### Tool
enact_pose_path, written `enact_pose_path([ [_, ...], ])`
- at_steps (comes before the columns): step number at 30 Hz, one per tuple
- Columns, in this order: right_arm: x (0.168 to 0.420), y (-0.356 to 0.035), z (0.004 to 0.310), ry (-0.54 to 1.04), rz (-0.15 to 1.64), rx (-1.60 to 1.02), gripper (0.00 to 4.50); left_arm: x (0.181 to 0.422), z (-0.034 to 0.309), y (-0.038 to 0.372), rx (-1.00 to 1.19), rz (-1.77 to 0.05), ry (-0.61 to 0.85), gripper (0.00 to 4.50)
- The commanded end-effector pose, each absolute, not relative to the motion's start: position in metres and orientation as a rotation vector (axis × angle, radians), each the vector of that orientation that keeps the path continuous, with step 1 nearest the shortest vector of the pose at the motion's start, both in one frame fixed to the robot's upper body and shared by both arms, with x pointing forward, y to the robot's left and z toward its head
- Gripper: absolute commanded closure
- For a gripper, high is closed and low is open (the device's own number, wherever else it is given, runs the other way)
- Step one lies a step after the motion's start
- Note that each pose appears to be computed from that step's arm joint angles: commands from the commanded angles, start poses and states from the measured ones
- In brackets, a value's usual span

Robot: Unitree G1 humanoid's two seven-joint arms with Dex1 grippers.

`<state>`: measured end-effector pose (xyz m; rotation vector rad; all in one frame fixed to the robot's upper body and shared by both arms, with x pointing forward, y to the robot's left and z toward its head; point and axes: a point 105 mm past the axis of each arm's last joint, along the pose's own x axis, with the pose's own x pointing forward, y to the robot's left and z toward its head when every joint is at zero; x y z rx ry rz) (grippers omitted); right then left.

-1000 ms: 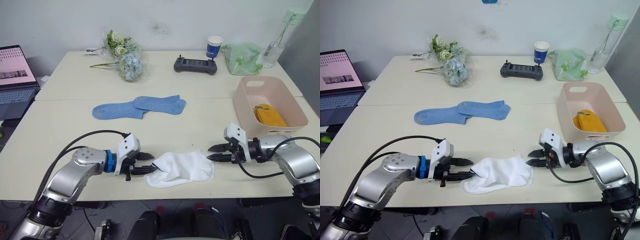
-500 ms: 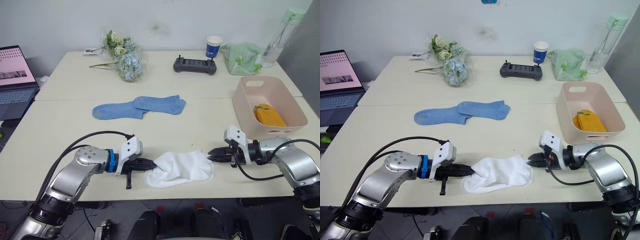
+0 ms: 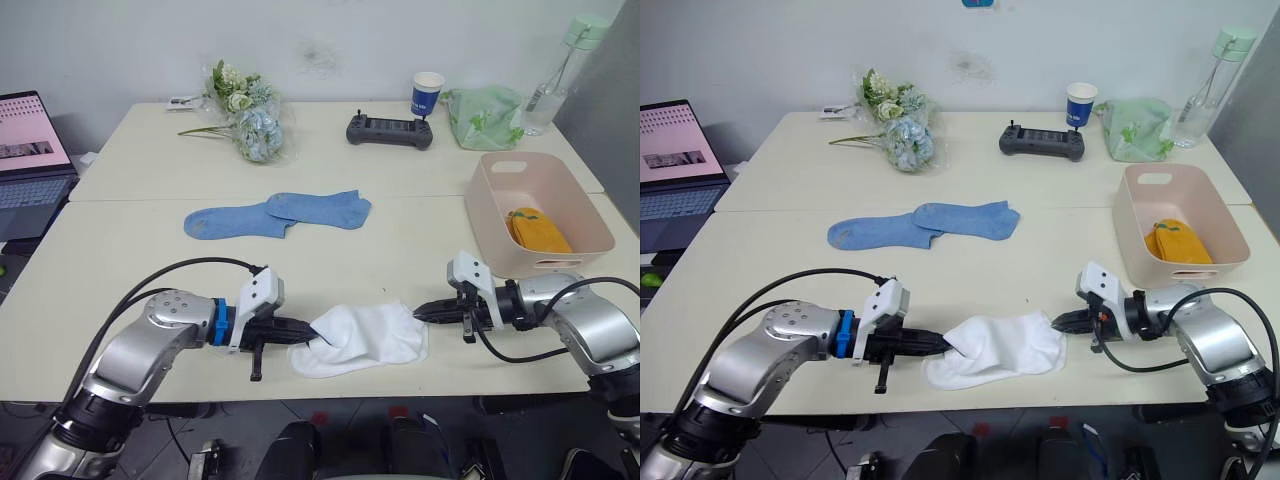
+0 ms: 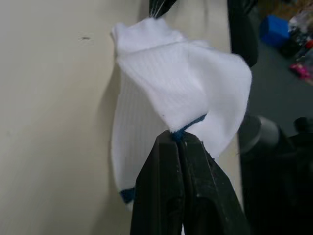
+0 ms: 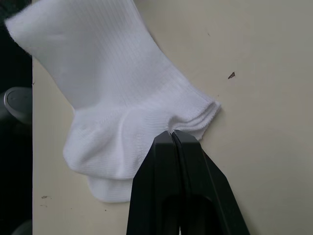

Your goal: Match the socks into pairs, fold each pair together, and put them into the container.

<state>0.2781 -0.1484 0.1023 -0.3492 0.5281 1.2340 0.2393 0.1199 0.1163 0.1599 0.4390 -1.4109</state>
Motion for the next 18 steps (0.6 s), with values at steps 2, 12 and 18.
enact_pose_path([
  [2, 0.282, -0.149, 0.109, 0.498, 1.233, -0.369, 4.47, 0.230, 0.132, 0.125, 0.095, -1.436, 0.495, 4.50],
  [12, 0.281, -0.148, 0.106, 0.497, 1.238, -0.367, 4.47, 0.245, 0.094, 0.148, 0.322, -1.356, 0.603, 4.50],
  [18, 0.282, -0.148, 0.108, 0.490, 1.231, -0.368, 4.47, 0.249, 0.092, 0.140, 0.334, -1.367, 0.590, 4.50],
])
